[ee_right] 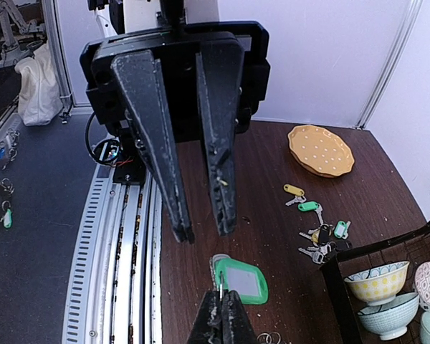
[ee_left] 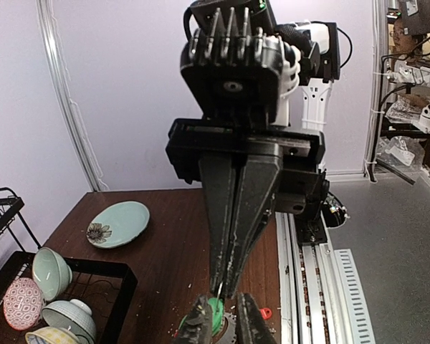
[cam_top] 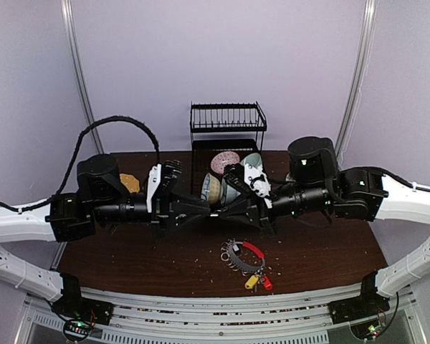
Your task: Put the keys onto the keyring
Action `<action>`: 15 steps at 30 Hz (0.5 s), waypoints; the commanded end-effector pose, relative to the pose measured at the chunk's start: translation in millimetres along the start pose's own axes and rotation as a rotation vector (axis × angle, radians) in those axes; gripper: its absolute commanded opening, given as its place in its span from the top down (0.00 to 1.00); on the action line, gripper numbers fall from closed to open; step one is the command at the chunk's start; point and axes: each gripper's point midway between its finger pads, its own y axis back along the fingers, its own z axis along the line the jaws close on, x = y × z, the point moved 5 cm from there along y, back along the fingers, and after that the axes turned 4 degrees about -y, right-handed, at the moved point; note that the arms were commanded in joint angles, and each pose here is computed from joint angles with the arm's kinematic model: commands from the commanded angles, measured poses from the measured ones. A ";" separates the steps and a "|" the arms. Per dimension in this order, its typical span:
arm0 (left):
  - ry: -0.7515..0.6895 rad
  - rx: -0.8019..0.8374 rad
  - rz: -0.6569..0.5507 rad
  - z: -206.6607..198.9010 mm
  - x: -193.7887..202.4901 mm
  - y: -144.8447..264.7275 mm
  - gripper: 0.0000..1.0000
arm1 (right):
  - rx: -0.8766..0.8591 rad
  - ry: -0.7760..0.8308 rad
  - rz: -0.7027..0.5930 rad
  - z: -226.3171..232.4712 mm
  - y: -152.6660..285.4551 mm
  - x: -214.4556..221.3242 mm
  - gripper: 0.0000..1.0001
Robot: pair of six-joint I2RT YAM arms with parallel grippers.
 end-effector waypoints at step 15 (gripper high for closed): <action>0.021 -0.014 0.059 10.8 10.6 -23.8 0.95 | -0.034 0.005 -0.035 6.1 3.0 -8.2 1.00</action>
